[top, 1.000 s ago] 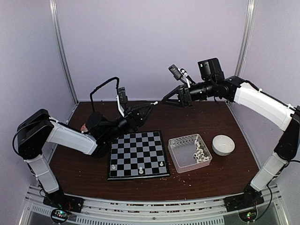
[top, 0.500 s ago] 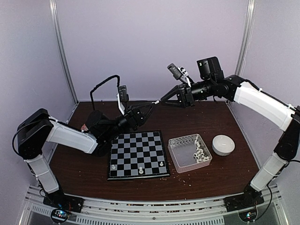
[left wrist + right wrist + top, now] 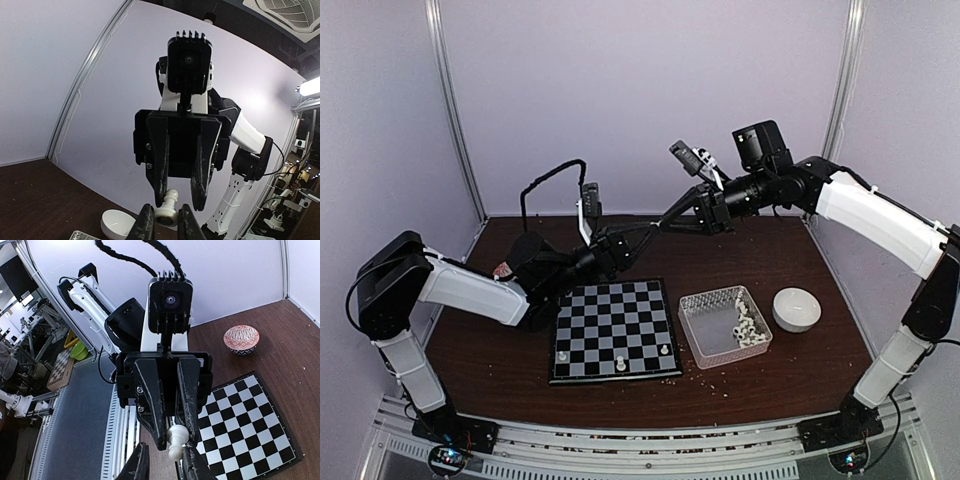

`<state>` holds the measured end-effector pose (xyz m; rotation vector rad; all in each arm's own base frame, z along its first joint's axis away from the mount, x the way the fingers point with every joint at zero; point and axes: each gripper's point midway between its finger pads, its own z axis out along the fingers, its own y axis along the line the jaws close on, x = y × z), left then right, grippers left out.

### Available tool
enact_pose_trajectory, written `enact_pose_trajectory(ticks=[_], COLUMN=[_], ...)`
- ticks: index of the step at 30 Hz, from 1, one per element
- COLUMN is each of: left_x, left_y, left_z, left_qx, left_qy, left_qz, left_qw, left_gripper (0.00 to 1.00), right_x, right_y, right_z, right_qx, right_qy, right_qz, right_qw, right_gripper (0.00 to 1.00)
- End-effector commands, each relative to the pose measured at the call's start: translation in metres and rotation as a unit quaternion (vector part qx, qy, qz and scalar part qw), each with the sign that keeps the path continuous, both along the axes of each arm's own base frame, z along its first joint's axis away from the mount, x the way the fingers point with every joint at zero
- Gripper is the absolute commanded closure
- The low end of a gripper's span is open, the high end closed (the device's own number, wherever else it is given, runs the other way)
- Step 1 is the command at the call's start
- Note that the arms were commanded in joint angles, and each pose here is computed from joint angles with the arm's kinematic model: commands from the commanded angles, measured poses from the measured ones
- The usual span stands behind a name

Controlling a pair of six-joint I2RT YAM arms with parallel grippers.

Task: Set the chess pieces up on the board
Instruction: Place the chess piece on the chessboard.

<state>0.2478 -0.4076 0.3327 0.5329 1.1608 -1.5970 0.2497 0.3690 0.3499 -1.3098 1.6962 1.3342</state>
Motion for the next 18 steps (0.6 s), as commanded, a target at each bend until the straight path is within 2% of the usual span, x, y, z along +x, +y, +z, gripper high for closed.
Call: enact_pose_trajectory(ticks=[1,11,18], left_x=[0.004,0.005,0.012], left_y=[-0.002,-0.008,0.006], left_z=[0.006,0.003,-0.006], left_qx=[-0.002,0.013,0.055], left_qy=[-0.007,-0.006,0.003], left_qz=[0.000,-0.005,0.051], left_qw=[1.000,1.000,0.997], left_gripper=[0.88,0.87,0.51], right_x=[-0.005,-0.001,0.002], right_y=[0.002,0.002,-0.006], right_z=[0.003,-0.002,-0.003], right_qx=[-0.001,-0.010,-0.033], right_qy=[-0.007,-0.008,-0.039], right_qz=[0.009,0.002,-0.016], right_qw=[1.000,1.000,0.999], right_gripper=[0.80,0.98,1.00])
